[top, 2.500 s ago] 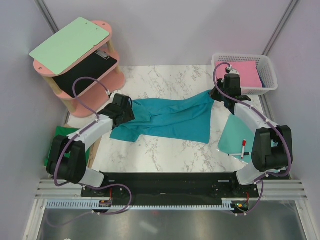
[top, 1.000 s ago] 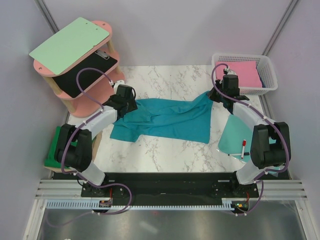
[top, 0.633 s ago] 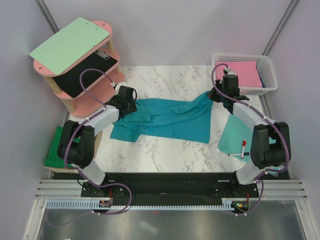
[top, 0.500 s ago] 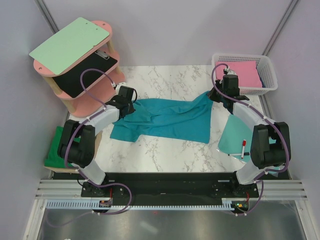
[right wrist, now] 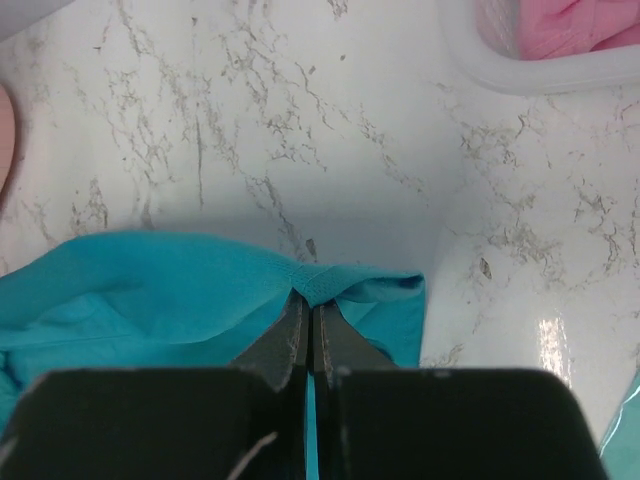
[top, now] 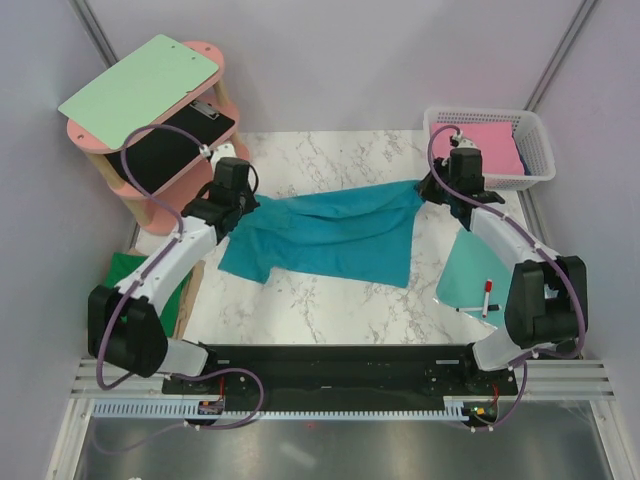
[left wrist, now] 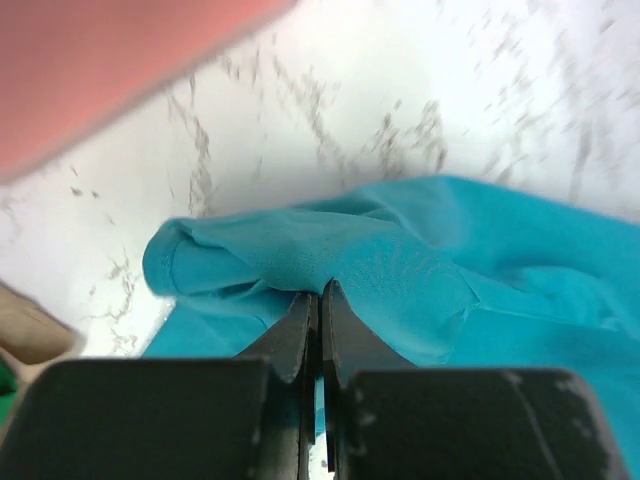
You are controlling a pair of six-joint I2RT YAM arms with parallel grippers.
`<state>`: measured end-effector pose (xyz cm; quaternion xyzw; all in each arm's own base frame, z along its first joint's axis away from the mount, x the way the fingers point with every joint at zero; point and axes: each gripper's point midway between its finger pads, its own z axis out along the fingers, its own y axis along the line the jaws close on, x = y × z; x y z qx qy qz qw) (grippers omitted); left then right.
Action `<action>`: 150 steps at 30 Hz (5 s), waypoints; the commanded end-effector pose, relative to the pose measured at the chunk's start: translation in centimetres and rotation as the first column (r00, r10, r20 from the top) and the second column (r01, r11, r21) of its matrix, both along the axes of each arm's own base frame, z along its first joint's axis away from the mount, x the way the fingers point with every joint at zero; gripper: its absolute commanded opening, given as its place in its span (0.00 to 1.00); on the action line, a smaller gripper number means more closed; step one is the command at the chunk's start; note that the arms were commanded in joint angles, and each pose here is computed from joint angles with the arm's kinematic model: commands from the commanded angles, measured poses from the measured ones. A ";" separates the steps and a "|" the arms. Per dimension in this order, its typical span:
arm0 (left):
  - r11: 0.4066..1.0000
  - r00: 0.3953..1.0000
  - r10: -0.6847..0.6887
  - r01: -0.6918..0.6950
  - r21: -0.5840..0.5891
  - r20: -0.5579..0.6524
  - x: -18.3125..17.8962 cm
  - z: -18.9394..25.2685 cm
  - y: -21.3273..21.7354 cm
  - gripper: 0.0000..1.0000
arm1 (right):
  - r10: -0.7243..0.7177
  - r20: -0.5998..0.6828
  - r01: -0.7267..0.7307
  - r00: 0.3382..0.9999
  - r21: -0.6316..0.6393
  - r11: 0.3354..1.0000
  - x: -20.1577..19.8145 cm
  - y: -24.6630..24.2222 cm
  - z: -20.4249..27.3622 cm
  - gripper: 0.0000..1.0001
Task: Fold and stack the t-shirts
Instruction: Flatten out the tshirt
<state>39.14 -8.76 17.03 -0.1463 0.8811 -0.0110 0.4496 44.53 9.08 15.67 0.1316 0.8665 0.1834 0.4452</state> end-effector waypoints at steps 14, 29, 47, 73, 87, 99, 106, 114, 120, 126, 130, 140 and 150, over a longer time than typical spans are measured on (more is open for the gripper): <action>0.991 0.996 -0.035 0.046 -0.124 0.086 -5.6 7.9 0.3 0.17 | 0.027 0.207 -0.020 0.978 -0.038 0.999 -4.8 -1.0 10.8 0.00; 0.983 0.986 -0.048 0.018 -0.184 -0.159 -7.5 -4.4 -1.2 0.18 | 0.038 0.094 -0.034 0.995 -0.038 0.999 -4.8 -0.7 5.3 0.00; 0.939 0.953 -0.176 0.088 -0.333 -0.246 -15.6 -9.8 -4.5 0.47 | 0.044 0.067 -0.042 0.997 -0.032 0.999 -4.8 -0.6 3.8 0.00; 0.993 0.942 -0.094 0.067 -0.092 -0.323 -14.4 -14.4 -6.7 0.09 | 0.065 0.059 -0.064 0.996 -0.019 0.998 -5.3 -0.2 3.3 0.00; 0.986 0.978 -0.116 0.134 -0.100 0.172 -11.3 9.4 -4.5 0.02 | 0.119 0.229 -0.125 0.966 0.009 0.992 -8.1 0.6 11.1 0.00; 0.928 0.867 -0.171 0.302 -0.220 0.468 -20.4 22.3 0.7 0.02 | 0.197 0.600 -0.232 0.775 -0.019 0.973 -20.4 0.9 26.1 0.00; 0.847 0.722 -0.217 0.474 -0.240 0.657 -28.1 28.8 3.9 0.02 | 0.206 0.790 -0.261 0.577 -0.061 0.963 -30.6 0.3 33.8 0.00; 0.891 0.649 -0.177 0.425 -0.160 0.740 -29.4 34.6 6.0 0.02 | 0.175 0.830 -0.261 0.530 -0.037 0.965 -32.4 0.1 36.5 0.00; 0.945 0.749 -0.204 0.319 -0.072 0.630 -21.3 35.1 3.1 0.02 | 0.100 0.762 -0.172 0.640 0.015 0.985 -27.9 -1.0 33.5 0.00; 0.958 0.857 -0.275 0.284 0.047 0.436 -10.8 30.7 -2.4 0.02 | 0.010 0.613 -0.057 0.790 0.058 0.997 -20.9 -2.0 26.6 0.00; 0.955 0.936 -0.293 0.276 0.112 0.196 -2.5 21.6 -5.9 0.02 | -0.026 0.512 -0.011 0.859 0.068 0.998 -15.8 -2.0 20.6 0.00; 0.975 0.978 -0.137 0.161 0.156 -0.155 9.9 3.9 -4.8 0.02 | -0.066 0.204 0.048 0.977 0.092 0.995 -2.8 -0.5 3.4 0.00; 0.979 0.986 -0.105 0.125 0.160 -0.130 13.6 3.8 -3.5 0.02 | -0.024 0.056 0.017 0.998 0.130 0.991 5.6 1.1 -2.8 0.00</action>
